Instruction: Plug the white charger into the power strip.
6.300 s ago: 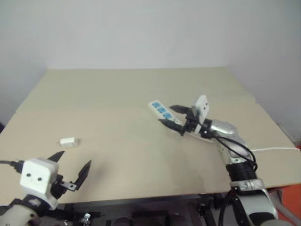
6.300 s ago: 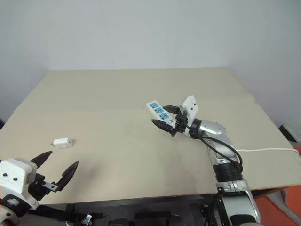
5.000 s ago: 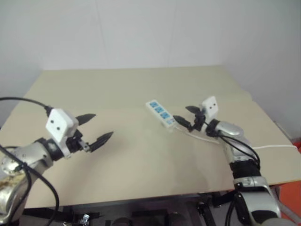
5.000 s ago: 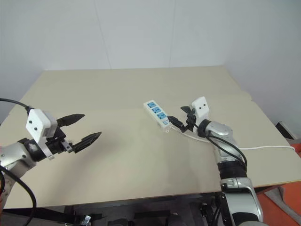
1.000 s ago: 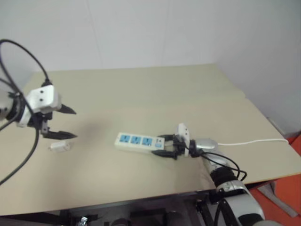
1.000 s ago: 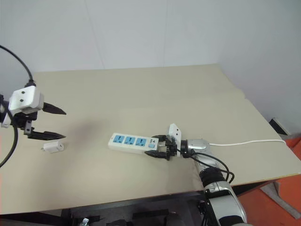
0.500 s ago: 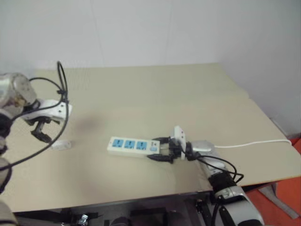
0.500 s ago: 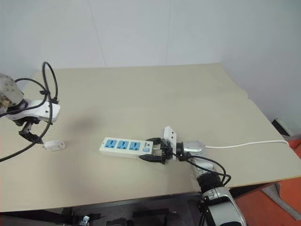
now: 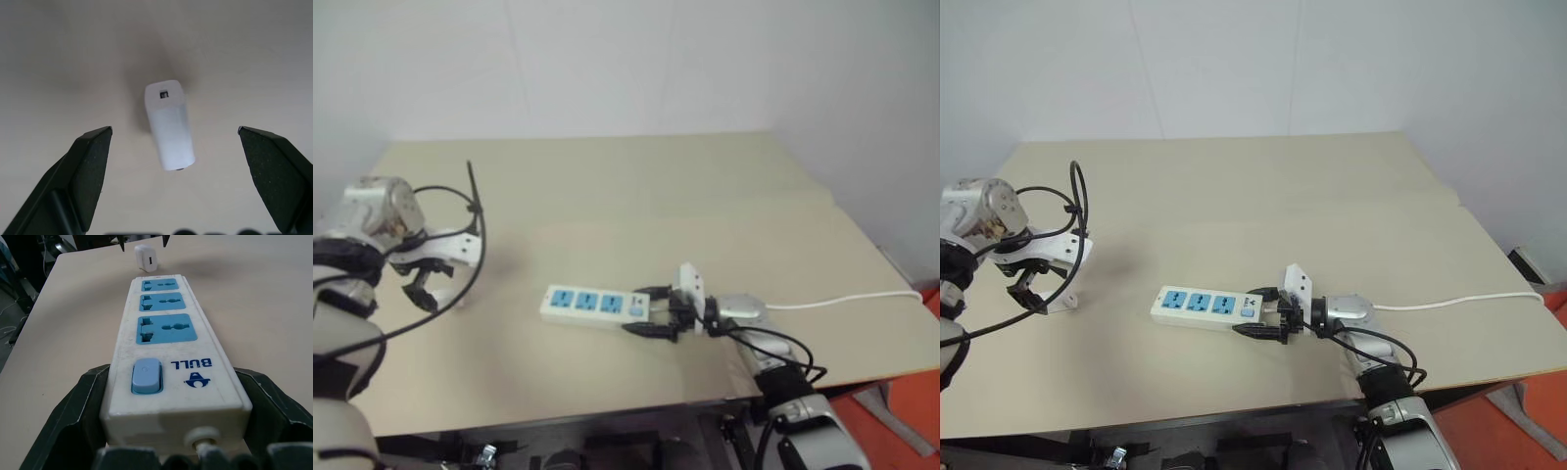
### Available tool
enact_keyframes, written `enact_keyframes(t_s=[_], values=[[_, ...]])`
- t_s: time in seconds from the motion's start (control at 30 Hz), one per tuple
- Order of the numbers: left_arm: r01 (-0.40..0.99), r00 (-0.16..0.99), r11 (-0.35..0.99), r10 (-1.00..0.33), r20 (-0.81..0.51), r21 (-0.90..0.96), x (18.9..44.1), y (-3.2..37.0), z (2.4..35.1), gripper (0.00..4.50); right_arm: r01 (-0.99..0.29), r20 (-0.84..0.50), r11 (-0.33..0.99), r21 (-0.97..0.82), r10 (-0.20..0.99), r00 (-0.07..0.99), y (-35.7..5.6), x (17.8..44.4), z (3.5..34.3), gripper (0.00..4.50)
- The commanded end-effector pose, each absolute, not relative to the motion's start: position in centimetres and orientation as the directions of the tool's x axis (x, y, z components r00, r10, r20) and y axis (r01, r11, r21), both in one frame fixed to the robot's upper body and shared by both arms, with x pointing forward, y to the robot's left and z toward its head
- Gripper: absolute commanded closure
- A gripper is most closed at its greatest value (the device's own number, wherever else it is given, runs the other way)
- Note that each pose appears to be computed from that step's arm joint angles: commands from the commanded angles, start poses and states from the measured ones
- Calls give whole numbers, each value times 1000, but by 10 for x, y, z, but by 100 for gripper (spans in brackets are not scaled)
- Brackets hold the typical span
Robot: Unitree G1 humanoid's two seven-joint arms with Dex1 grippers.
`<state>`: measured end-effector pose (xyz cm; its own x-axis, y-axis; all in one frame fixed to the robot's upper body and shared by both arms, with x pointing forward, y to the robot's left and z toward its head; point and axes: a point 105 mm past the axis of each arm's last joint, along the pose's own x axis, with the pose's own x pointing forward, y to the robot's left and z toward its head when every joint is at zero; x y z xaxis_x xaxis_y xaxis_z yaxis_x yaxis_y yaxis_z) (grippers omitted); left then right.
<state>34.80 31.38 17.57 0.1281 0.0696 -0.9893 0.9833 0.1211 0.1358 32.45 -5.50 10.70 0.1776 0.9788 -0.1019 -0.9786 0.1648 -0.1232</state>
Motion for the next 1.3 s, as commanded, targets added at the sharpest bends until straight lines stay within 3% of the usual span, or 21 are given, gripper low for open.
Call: enact_keyframes(t_s=[0.03,0.23,1.0,1.1,1.3], values=[[975,144,159,71,-987,153,349,315,175,0,-973,-46,151,-172,986,161,-51,321,125,106],[956,170,233,52,-984,177,358,305,163,0,-973,-51,152,-175,985,163,-51,321,125,106],[951,172,237,126,-977,198,356,314,154,0,-973,-48,167,-161,983,177,-50,317,121,106],[952,168,236,123,-978,193,356,314,153,60,-973,-47,168,-159,983,178,-50,317,121,106],[958,157,225,106,-982,177,354,310,150,249,-972,-50,173,-157,982,183,-51,317,120,106]])
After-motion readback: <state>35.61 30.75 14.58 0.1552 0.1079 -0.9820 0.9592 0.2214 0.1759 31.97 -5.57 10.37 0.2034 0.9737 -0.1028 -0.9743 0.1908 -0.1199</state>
